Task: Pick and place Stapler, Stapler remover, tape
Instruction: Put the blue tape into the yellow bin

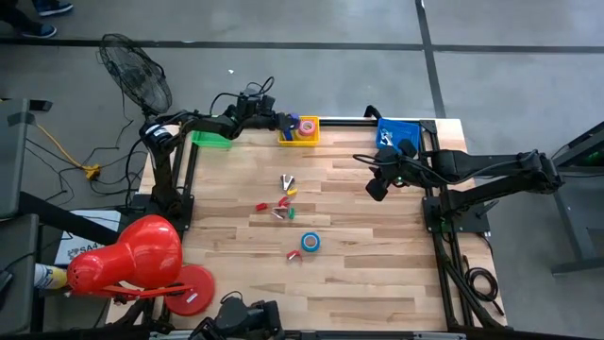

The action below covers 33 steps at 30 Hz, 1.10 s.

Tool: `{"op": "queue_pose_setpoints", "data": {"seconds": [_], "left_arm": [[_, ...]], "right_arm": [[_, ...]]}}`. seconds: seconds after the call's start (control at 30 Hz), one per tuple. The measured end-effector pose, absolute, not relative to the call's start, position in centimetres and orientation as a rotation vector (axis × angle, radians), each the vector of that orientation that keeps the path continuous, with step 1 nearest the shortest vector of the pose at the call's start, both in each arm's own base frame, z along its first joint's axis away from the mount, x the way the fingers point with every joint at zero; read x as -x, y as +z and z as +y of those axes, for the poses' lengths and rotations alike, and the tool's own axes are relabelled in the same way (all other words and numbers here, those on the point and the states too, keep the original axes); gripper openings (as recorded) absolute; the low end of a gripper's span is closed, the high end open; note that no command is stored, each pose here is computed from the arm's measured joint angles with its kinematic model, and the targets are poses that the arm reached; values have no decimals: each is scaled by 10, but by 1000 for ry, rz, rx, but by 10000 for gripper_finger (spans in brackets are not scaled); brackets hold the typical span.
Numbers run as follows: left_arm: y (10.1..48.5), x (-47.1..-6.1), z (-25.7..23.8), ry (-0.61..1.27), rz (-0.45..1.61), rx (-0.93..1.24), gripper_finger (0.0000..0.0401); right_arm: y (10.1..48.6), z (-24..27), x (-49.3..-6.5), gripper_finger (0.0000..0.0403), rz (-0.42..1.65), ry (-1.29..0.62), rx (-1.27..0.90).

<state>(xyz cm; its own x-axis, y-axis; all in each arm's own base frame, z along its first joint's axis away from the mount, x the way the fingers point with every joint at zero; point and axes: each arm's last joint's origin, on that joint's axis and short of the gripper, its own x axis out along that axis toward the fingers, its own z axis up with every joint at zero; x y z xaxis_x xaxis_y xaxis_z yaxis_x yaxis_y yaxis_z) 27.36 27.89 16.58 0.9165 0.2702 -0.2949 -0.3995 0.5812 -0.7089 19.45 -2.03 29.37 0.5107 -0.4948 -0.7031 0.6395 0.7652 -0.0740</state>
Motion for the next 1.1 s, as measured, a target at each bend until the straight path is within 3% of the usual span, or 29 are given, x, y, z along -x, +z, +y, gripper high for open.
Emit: {"op": "queue_pose_setpoints", "data": {"seconds": [0.27, 1.1], "left_arm": [[155, -271, 275, 417, 271, 885, 232], [169, -266, 272, 470, 291, 815, 232]], "right_arm": [[294, -20, -194, 98, 776, -688, -205], [294, -20, -194, 99, 780, -690, -184]]}}
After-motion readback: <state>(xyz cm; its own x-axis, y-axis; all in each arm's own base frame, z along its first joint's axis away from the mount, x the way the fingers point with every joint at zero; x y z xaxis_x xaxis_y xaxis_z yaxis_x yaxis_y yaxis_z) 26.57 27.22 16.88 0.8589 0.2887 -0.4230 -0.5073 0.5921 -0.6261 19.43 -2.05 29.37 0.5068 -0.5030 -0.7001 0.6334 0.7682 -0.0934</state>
